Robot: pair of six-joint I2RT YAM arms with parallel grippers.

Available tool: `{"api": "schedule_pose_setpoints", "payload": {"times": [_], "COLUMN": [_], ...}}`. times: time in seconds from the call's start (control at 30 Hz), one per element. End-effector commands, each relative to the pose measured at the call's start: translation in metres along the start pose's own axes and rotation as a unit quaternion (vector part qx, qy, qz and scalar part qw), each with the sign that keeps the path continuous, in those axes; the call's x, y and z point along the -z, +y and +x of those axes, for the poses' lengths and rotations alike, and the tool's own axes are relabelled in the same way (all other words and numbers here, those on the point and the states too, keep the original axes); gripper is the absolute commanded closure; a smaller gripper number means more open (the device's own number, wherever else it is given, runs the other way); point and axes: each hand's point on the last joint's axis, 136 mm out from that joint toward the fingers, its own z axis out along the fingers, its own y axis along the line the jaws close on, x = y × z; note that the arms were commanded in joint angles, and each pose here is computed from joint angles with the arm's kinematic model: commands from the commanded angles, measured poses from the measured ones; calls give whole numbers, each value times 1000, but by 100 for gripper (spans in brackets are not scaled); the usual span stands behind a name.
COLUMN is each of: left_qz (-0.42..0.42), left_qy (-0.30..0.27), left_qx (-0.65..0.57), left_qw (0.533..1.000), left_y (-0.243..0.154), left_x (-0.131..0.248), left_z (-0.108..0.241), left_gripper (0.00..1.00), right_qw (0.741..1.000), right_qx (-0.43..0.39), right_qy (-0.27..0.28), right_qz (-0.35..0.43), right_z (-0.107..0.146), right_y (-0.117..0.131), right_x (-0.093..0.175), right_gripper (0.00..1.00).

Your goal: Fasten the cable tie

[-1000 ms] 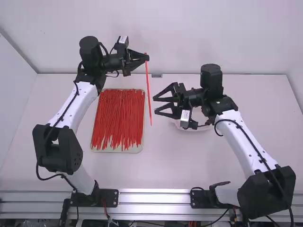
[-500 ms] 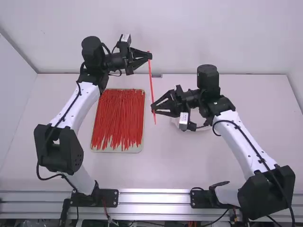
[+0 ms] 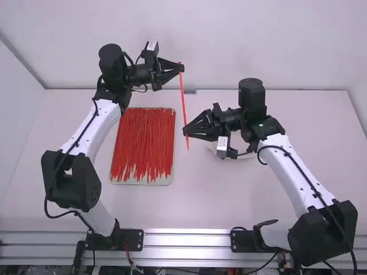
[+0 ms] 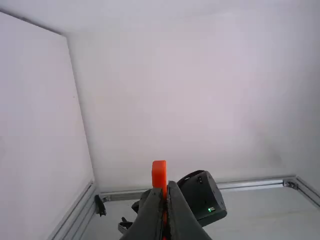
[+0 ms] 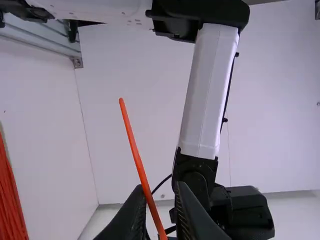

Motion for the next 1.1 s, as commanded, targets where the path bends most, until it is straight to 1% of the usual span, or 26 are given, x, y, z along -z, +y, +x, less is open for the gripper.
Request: {"api": "schedule_pose_setpoints", "payload": {"times": [0.0,0.3,0.5,0.63,0.77,0.8,0.83,0.9,1.07], "left_qz": [6,6,6,7,7,7,7,6,6], "left_qy": [12,14,12,16,8,6,6,5,4], "left_qx": [-17,-18,-18,-18,-31,-29,-29,-27,-28], "left_qw": [1000,1000,1000,1000,999,1000,1000,1000,1000], "left_y": [-10,-10,-10,-11,-10,-10,-10,-10,-10], "left_x": [-1,-4,-5,-12,-12,-11,-11,-10,-9], "left_z": [4,6,6,10,7,6,6,5,5], "left_gripper": [98,98,98,98,98,98,98,98,98], "right_qw": [1000,1000,1000,1000,1000,1000,1000,1000,1000], "right_qx": [-7,-7,0,8,7,6,6,6,2], "right_qy": [4,12,10,12,12,12,12,15,15], "right_qz": [2,2,2,2,2,2,2,3,2], "right_z": [3,6,5,7,6,7,7,7,7], "right_y": [3,3,2,1,1,1,1,1,2], "right_x": [4,9,7,9,9,9,9,11,11], "right_gripper": [84,84,84,84,90,93,94,99,100]}}
